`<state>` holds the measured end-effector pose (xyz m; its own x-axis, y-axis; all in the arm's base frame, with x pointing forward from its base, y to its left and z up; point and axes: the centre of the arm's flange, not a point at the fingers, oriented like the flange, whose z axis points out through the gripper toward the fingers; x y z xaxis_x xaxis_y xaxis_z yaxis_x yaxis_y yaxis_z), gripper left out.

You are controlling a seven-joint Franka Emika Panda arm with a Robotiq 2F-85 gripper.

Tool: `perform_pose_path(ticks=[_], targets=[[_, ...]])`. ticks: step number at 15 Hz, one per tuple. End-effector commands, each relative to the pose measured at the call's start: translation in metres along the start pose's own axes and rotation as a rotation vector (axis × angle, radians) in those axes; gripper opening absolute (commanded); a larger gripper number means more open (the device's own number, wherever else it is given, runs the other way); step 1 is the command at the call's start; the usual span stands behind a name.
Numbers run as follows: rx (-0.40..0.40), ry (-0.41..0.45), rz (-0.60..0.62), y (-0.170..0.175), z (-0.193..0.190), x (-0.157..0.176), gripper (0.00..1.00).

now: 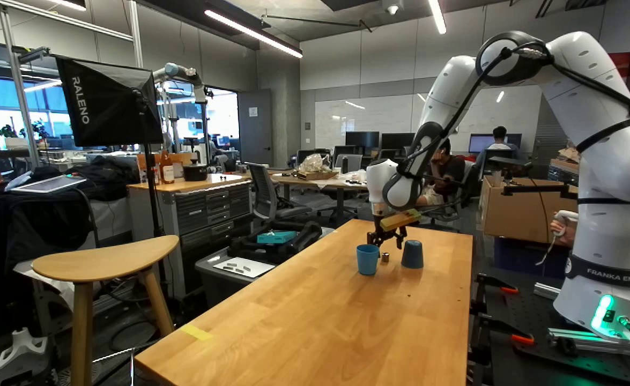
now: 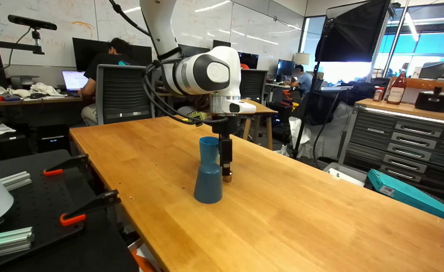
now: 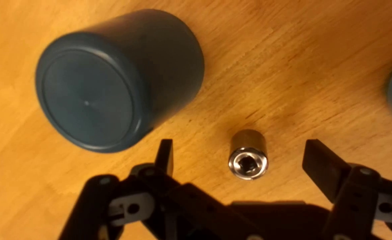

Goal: Put the metal thing in the cup

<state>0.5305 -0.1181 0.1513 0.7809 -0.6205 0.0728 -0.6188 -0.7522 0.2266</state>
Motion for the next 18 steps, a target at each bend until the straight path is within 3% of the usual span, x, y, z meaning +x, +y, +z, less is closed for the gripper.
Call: perform_pose_path(ticks=[1,2,4,7,12,13,14,15,18], targets=[[-0.013,0.002,0.080,0.001,0.012,0.004,1.00],[-0.016,0.002,0.101,0.003,0.016,0.004,0.75],[-0.022,-0.005,0.142,0.007,0.021,0.005,0.68],[-0.037,-0.005,0.194,0.013,0.030,0.005,0.42],[-0.048,0.003,0.239,0.015,0.034,0.005,0.07],[-0.051,-0.002,0.244,0.016,0.033,0.005,0.48],[-0.051,0.002,0.245,0.015,0.033,0.005,0.43],[-0.052,-0.001,0.245,0.015,0.033,0.006,0.44],[-0.055,-0.009,0.252,0.019,0.033,0.008,0.65]])
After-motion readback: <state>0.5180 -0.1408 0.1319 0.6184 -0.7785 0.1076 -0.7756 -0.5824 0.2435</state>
